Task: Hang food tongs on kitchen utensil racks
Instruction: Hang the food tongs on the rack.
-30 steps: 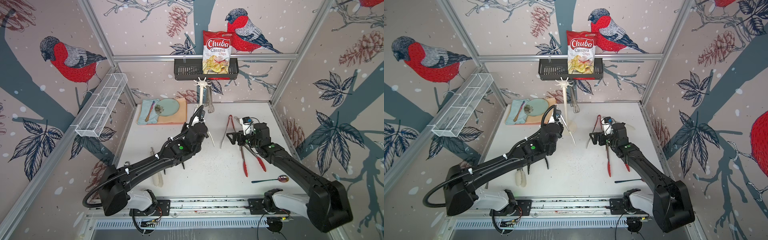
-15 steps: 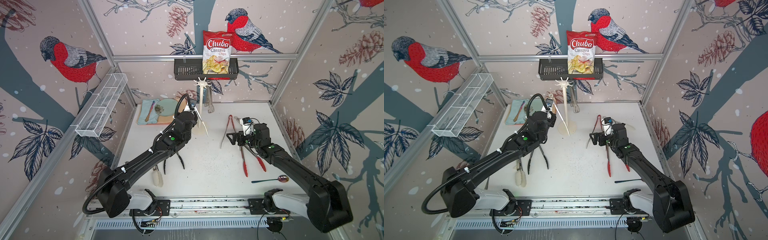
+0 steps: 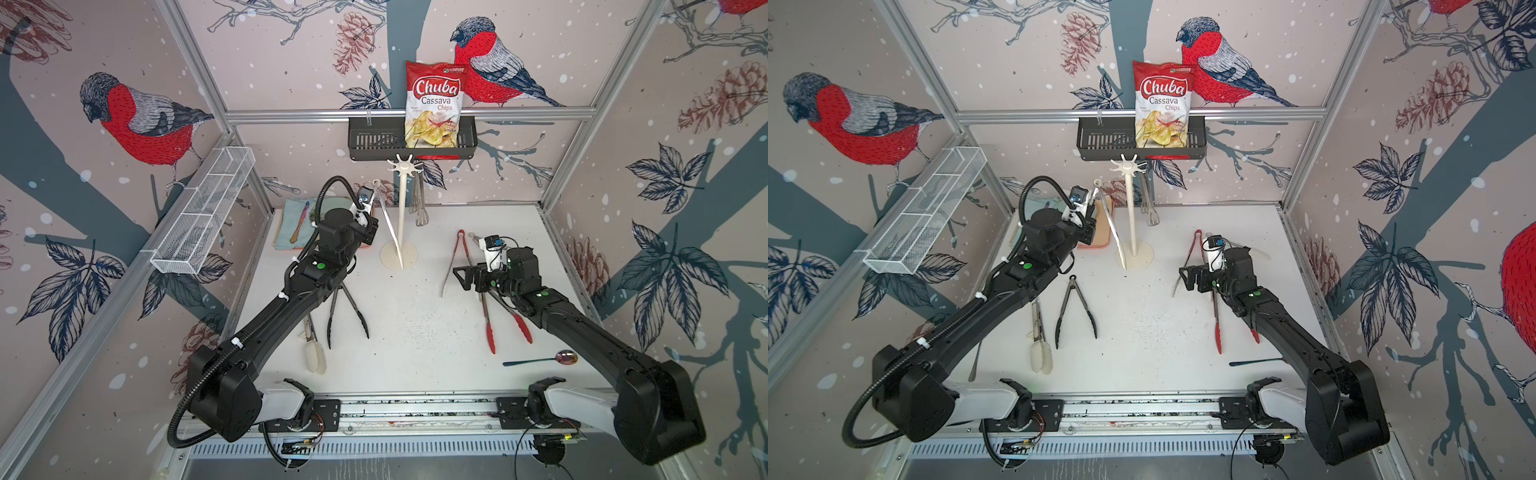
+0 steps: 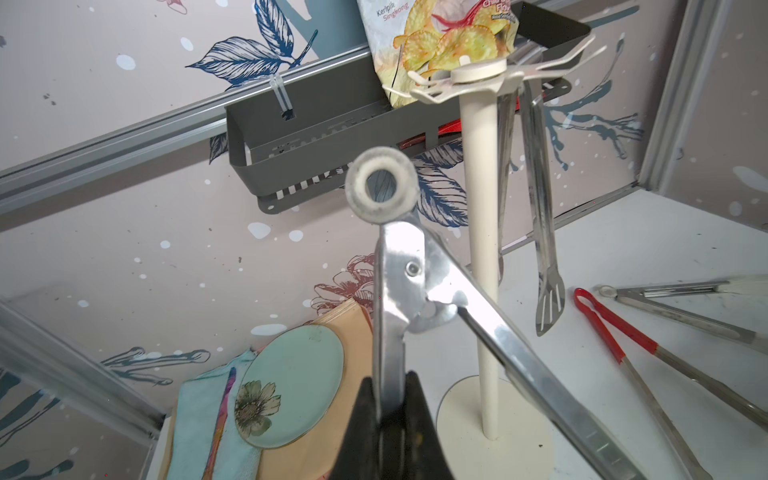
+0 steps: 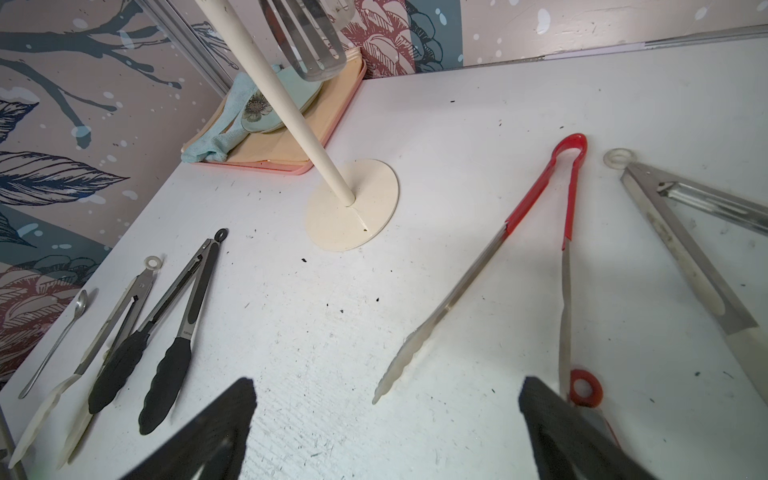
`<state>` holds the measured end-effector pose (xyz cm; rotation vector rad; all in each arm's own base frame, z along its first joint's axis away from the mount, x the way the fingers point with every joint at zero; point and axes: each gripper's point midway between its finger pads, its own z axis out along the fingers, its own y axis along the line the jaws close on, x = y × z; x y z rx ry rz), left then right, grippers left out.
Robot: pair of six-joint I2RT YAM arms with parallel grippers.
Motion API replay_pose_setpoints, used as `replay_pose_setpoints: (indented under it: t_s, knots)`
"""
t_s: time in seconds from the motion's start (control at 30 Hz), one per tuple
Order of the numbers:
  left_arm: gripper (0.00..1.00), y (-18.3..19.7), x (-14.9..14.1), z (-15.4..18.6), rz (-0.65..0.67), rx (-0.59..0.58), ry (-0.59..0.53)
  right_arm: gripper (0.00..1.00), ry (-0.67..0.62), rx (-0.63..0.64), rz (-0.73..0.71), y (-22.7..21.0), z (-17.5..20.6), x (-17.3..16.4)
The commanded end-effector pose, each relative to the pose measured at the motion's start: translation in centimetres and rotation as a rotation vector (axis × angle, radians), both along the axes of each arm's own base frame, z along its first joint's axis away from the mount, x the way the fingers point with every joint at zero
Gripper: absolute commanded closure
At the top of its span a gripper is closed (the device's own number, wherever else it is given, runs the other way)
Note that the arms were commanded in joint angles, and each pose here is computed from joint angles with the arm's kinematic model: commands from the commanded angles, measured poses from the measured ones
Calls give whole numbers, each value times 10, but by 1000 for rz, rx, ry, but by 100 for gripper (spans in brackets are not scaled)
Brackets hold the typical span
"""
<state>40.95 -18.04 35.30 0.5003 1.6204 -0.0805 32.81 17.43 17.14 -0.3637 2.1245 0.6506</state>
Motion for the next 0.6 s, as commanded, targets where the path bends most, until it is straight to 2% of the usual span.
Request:
replay_pose_setpoints:
  t_s: [0.0, 0.13, 0.37, 0.57]
  knots:
    - [99, -21, -12, 16, -198, -7, -74, 0, -16, 3, 2, 1, 2, 2]
    - [100, -12, -1, 13, -244, 4, -48, 0, -12, -3, 6, 1, 0, 2]
    - [100, 5, 18, 17, -316, -5, -109, 0, -2, -8, 12, 2, -3, 3]
    - [100, 3, 37, 11, -384, 51, -156, 0, 10, -21, 16, 3, -9, 5]
